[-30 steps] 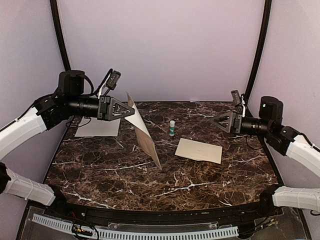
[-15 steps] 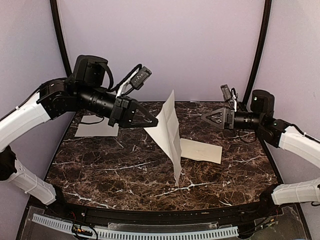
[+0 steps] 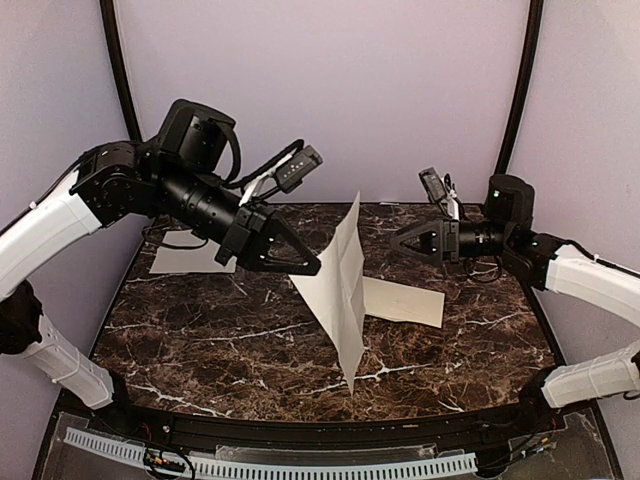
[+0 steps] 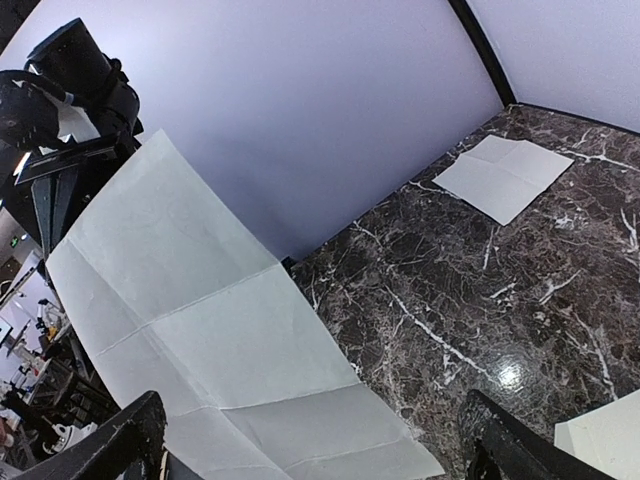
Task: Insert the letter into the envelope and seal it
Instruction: Pick up the letter from the center of the board, then fold the letter.
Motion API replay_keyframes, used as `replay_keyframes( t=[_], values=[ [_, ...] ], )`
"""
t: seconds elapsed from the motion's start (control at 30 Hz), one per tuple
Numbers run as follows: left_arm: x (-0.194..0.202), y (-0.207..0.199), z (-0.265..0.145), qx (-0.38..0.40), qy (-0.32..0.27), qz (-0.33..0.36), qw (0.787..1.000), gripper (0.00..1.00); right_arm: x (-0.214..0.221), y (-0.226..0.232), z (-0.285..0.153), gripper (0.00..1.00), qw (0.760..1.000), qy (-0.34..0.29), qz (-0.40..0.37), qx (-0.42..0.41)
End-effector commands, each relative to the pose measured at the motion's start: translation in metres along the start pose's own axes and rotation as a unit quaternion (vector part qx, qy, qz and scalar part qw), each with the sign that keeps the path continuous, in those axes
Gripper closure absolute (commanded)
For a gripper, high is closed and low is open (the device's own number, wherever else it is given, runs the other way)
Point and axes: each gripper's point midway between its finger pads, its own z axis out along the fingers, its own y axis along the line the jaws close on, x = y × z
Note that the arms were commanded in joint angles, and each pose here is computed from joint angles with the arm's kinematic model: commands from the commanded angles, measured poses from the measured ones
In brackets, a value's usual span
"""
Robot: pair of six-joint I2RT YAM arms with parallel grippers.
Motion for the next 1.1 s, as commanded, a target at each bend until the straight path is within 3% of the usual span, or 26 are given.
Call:
replay_keyframes(
  t=[0.0, 0.5, 0.97, 1.07],
  values=[
    [0.006, -0.007, -0.001, -0.001, 0.026, 0.009, 1.000, 1.00, -0.007, 0.021, 0.011, 0.01, 0.998, 0.006, -0.035, -0.049],
    [0.002, -0.021, 0.002, 0.015, 0.036, 0.022, 0.999, 1.00, 0.007, 0.033, 0.034, 0.06, 0.992, 0.046, -0.037, -0.112],
    [0.001, -0.015, -0.003, -0.013, 0.036, 0.037, 0.999, 1.00, 0.022, 0.049, 0.027, 0.60, 0.986, 0.064, -0.026, -0.150],
    [0.000, -0.014, -0.006, -0.022, 0.031, 0.043, 0.998, 1.00, 0.023, 0.052, 0.024, 0.76, 0.986, 0.063, -0.025, -0.152]
  ],
)
